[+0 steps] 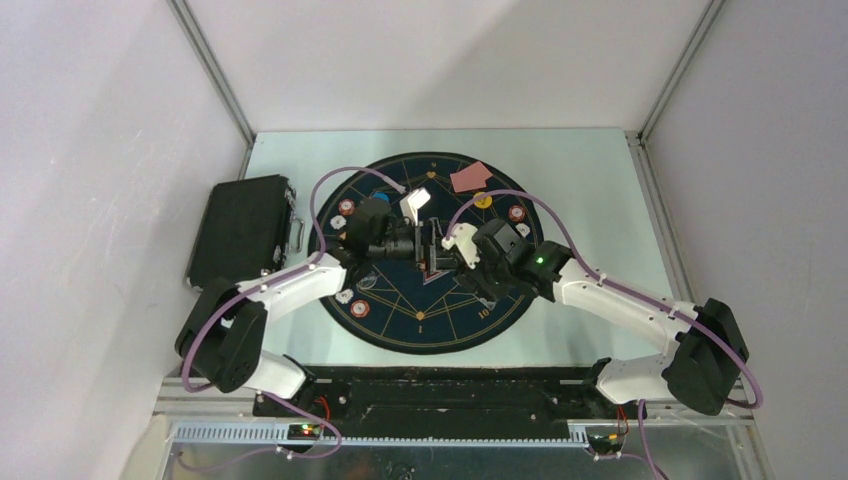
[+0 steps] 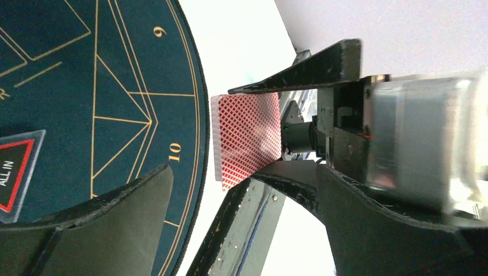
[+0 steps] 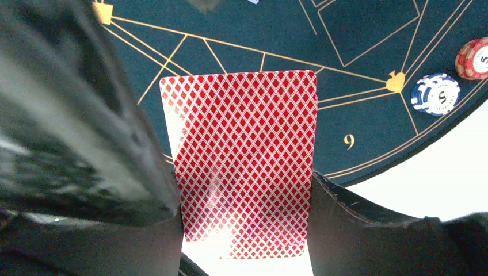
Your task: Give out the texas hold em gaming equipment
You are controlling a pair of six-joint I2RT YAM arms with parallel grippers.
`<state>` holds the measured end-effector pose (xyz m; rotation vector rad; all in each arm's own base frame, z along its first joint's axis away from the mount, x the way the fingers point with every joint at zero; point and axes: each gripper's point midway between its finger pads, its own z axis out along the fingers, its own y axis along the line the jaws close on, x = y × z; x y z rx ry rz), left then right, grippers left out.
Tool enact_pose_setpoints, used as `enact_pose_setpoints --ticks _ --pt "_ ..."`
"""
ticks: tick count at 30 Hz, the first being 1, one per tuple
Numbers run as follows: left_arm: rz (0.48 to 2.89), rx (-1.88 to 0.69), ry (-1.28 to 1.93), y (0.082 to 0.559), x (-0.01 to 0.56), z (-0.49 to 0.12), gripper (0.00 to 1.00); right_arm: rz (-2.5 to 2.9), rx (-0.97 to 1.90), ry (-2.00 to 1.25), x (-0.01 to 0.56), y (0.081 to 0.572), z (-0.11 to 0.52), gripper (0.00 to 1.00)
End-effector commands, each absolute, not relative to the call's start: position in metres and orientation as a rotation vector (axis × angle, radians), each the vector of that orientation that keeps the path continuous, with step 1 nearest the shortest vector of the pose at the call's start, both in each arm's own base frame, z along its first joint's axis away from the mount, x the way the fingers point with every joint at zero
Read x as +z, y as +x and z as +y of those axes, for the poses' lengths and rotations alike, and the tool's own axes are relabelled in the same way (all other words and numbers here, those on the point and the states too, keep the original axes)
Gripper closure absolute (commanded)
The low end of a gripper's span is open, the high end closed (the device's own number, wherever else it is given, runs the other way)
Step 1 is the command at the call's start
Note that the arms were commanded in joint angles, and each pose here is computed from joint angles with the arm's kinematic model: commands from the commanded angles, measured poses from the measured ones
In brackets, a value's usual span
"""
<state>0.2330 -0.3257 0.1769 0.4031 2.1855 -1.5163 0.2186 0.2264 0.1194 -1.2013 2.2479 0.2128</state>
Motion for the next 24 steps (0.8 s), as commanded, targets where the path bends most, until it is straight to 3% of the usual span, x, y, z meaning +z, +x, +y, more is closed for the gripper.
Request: enact_pose_setpoints --ticks 1,24 --pt "2.205 -1.498 0.461 0.228 0.172 -0.334 0.00 2.091 0.316 -1.190 0.152 0.225 0.253 1.00" --pt "2.197 -1.532 0.444 0.234 0.170 -0.335 0.00 2.076 0.425 -1.229 0.155 0.215 0.261 1.00"
